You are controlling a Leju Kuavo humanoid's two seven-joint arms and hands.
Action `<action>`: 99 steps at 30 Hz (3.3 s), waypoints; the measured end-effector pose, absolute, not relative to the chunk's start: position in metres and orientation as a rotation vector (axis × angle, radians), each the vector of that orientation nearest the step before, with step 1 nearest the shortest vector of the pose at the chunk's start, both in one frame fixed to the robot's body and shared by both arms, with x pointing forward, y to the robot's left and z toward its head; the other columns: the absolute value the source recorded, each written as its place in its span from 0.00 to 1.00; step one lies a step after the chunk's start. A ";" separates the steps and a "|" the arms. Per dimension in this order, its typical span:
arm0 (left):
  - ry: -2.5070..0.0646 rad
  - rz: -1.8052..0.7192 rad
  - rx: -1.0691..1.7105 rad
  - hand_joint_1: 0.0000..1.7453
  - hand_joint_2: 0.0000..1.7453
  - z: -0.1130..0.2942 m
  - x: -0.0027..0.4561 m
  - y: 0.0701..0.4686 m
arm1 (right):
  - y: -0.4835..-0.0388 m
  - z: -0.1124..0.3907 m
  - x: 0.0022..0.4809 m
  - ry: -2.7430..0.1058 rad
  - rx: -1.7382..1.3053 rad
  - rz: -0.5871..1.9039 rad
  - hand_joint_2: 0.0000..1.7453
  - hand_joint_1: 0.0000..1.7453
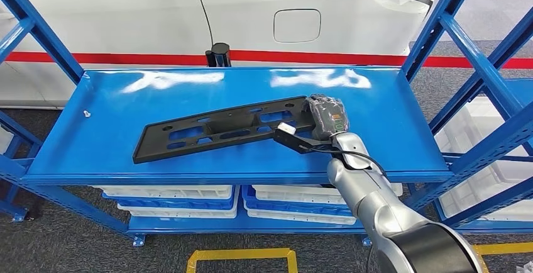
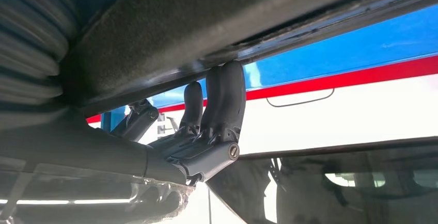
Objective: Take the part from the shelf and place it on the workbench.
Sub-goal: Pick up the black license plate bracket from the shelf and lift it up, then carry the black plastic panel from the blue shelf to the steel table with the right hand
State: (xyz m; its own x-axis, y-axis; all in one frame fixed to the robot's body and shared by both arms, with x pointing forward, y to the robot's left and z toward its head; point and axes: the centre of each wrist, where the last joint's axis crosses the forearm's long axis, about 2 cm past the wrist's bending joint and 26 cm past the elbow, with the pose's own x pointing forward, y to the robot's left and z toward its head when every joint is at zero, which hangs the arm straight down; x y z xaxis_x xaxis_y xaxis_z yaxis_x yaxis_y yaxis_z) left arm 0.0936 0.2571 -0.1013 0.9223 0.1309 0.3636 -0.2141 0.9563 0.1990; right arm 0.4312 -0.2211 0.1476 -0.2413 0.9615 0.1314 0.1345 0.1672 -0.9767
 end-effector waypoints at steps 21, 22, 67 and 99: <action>-0.346 0.217 0.250 0.00 1.00 -0.103 0.088 0.258 | -0.212 0.130 0.416 -1.848 -0.452 0.676 1.00 1.00; -0.343 0.221 0.250 0.00 1.00 -0.103 0.086 0.258 | -0.211 0.130 0.415 -1.862 -0.416 0.630 1.00 1.00; -0.329 0.267 0.244 0.00 1.00 -0.106 0.072 0.259 | -0.257 0.176 0.338 -2.197 -0.369 -0.030 1.00 1.00; -0.330 0.330 0.221 0.00 1.00 -0.106 0.069 0.258 | -0.262 0.174 0.305 -2.273 -0.445 -0.055 1.00 1.00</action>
